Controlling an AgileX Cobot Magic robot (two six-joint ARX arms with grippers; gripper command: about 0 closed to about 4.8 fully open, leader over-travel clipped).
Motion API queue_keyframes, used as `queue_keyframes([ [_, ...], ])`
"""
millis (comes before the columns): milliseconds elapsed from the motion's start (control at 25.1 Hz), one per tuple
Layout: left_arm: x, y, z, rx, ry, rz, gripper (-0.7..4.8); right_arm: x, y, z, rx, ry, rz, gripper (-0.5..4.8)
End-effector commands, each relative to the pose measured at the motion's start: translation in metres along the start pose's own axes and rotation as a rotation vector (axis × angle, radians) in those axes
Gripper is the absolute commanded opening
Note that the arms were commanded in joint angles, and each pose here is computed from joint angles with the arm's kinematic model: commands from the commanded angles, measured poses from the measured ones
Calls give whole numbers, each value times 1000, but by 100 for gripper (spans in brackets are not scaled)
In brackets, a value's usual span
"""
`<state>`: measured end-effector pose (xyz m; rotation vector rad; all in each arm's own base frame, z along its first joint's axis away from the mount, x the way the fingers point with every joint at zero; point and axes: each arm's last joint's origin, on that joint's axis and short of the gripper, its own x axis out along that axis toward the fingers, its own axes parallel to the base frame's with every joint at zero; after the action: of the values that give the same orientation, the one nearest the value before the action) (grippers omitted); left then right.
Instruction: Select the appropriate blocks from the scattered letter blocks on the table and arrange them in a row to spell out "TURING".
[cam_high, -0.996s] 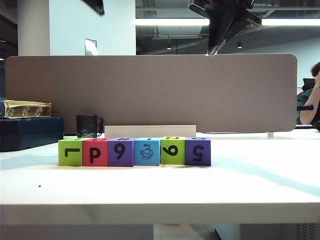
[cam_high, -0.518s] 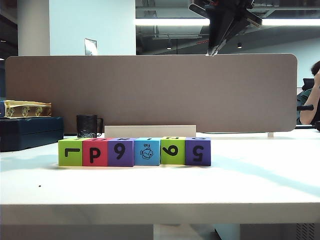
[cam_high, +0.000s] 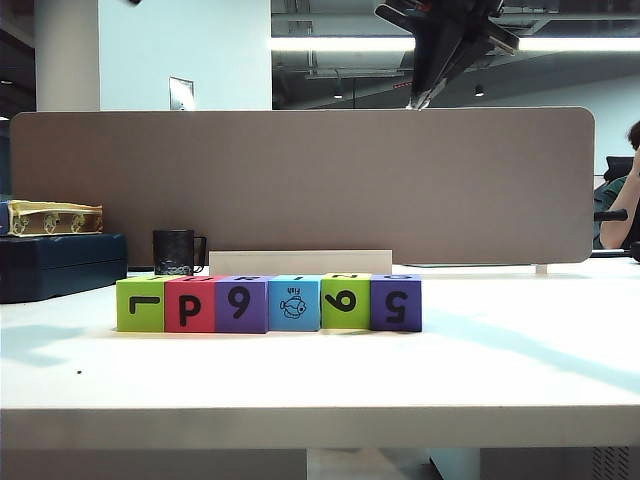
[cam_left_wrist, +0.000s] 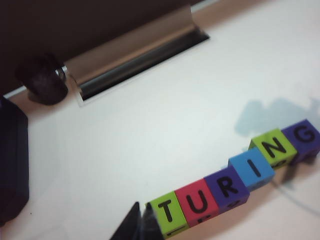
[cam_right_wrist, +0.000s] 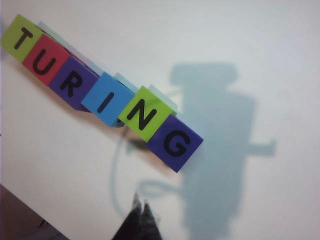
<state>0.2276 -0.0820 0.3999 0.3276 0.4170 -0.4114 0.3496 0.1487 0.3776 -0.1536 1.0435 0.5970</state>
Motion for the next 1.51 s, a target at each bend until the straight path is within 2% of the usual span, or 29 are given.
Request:
queue_keyframes([
  [40,-17,-2,-32,-21,-75,53,-5,-3,0,3,-8,-37,-1,-1],
  [239,-31,-11,-82,-39,-98,88,-5,-3,0,6,-14,-64,-6,-1],
  [438,-42,-19,-137,-120,-71,127,-5,-3,1,6,-16,-67,-5,-1],
  [797,-46,-32,-204,-184,-52,202,-5,-3,1,6,-16,-67,-5,-1],
  [1076,-45,-38,-228,-188,-64,219,-5,-3,1,6,-16,-67,-5,-1],
  [1354,-40,-37,-250,-266,-104,303,-5,-3,1,6,-16,-67,-5,-1],
  [1514,-39,-40,-262,-276,-123,321,-5,-3,1,6,-16,-67,-5,-1],
])
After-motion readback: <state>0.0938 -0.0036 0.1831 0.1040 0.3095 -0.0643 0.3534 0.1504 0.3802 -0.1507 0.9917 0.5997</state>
